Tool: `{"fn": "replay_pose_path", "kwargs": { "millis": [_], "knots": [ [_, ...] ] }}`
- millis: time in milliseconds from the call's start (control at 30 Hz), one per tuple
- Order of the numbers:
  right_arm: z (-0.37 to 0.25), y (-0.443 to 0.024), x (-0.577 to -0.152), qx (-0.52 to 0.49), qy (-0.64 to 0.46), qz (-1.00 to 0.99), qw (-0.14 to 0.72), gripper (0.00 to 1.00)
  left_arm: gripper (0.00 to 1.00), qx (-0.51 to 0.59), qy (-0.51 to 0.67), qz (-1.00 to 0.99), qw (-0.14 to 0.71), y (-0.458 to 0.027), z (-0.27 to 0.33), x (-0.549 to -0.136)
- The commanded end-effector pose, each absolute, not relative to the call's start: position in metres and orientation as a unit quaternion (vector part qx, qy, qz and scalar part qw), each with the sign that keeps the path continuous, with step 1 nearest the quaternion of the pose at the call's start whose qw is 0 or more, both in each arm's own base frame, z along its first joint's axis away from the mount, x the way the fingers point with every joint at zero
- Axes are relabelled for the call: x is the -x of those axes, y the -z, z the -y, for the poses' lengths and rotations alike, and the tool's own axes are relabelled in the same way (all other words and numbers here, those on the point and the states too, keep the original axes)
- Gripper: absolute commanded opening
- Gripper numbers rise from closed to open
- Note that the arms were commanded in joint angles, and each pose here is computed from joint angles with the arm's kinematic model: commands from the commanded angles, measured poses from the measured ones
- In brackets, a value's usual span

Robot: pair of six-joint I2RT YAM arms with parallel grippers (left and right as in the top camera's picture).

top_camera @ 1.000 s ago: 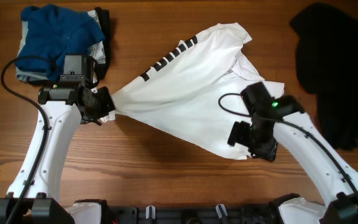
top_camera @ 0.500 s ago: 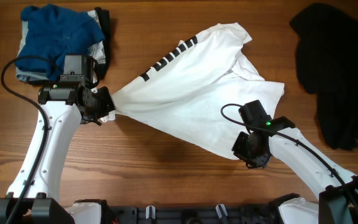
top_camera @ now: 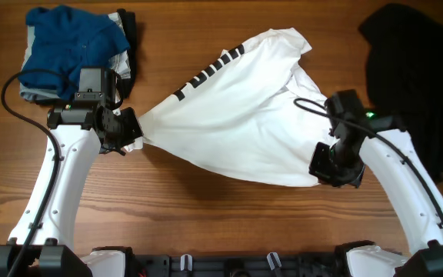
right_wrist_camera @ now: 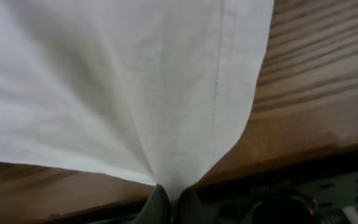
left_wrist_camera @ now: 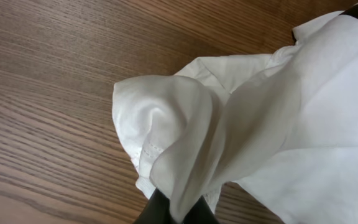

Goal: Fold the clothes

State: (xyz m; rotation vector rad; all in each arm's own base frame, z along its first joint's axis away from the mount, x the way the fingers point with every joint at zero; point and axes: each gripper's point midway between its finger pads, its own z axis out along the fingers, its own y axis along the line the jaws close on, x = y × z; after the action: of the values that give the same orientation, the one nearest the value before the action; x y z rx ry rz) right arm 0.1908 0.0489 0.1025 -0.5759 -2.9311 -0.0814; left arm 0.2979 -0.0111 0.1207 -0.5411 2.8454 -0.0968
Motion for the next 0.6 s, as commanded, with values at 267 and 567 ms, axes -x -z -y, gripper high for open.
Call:
{"fn": "replay_pose_path", "kwargs": {
  "millis": [267, 567],
  "knots": [
    [-0.057, -0.047, -0.242, 0.116, 0.074, 0.986, 0.094, 0.07, 0.04, 0.195, 0.032, -0.971, 0.137, -0.129, 0.007, -0.301],
    [-0.072, -0.069, -0.322, 0.074, 0.120, 0.990, -0.025, 0.66, 0.04, 0.195, 0.034, -0.970, 0.144, -0.130, 0.007, -0.304]
  ]
}}
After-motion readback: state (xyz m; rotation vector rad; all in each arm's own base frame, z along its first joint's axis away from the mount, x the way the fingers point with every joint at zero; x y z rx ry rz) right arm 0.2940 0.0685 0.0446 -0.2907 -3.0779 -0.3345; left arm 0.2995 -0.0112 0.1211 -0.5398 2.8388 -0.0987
